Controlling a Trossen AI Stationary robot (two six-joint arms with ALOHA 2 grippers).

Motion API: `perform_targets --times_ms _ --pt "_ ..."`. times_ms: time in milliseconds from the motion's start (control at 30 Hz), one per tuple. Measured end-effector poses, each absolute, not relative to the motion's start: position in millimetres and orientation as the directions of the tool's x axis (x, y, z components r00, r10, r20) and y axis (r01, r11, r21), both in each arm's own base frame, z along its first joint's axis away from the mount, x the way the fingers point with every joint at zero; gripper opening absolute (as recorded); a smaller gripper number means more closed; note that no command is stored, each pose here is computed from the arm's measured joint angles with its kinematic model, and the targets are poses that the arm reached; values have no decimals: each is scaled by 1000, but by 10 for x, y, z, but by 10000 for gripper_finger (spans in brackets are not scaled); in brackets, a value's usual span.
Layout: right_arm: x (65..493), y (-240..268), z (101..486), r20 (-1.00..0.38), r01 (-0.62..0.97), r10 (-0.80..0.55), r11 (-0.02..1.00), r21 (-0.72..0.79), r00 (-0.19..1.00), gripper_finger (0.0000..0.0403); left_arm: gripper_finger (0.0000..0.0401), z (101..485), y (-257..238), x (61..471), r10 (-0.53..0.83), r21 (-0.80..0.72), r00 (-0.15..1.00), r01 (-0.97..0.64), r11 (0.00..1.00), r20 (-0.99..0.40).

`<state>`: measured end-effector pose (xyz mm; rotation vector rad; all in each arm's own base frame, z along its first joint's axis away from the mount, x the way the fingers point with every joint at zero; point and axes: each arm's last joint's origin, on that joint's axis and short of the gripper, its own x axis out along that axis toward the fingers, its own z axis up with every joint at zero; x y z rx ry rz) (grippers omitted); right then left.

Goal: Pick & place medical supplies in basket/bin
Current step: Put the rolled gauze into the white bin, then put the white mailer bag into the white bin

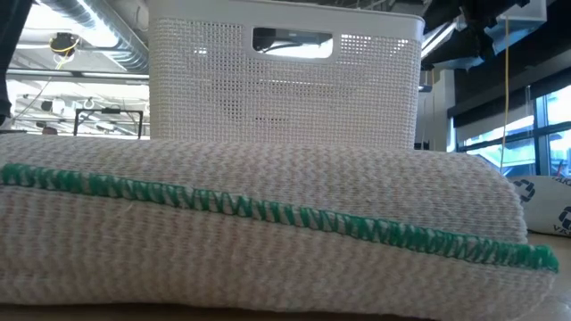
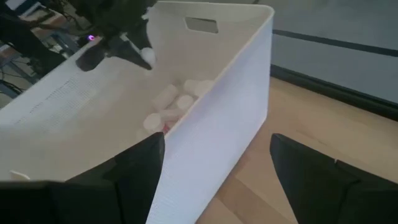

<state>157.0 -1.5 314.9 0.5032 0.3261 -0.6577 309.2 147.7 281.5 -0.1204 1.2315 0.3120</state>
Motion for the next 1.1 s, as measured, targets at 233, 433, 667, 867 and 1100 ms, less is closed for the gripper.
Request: perform_targets --times_ms 233,433,667,867,1100 --pt "1566 -28 3141 -446 660 -504 674 332 740 294 90 2723 1408 3184 234 209 243 -125 970 -941" --pt "1565 -27 3139 -449 660 -502 671 337 739 294 123 2695 1321 3231 236 229 231 -58 972 -944" --pt "1557 -23 3122 -469 659 -485 668 346 738 294 158 2691 1286 3231 234 221 219 -86 972 -947" --pt "1543 -9 3106 -501 639 -433 670 377 750 294 170 2774 1280 3210 319 302 184 -116 946 -930" --pt "1389 -15 3162 -619 725 -414 552 412 667 294 171 3392 1195 3299 446 412 282 -174 894 -849"
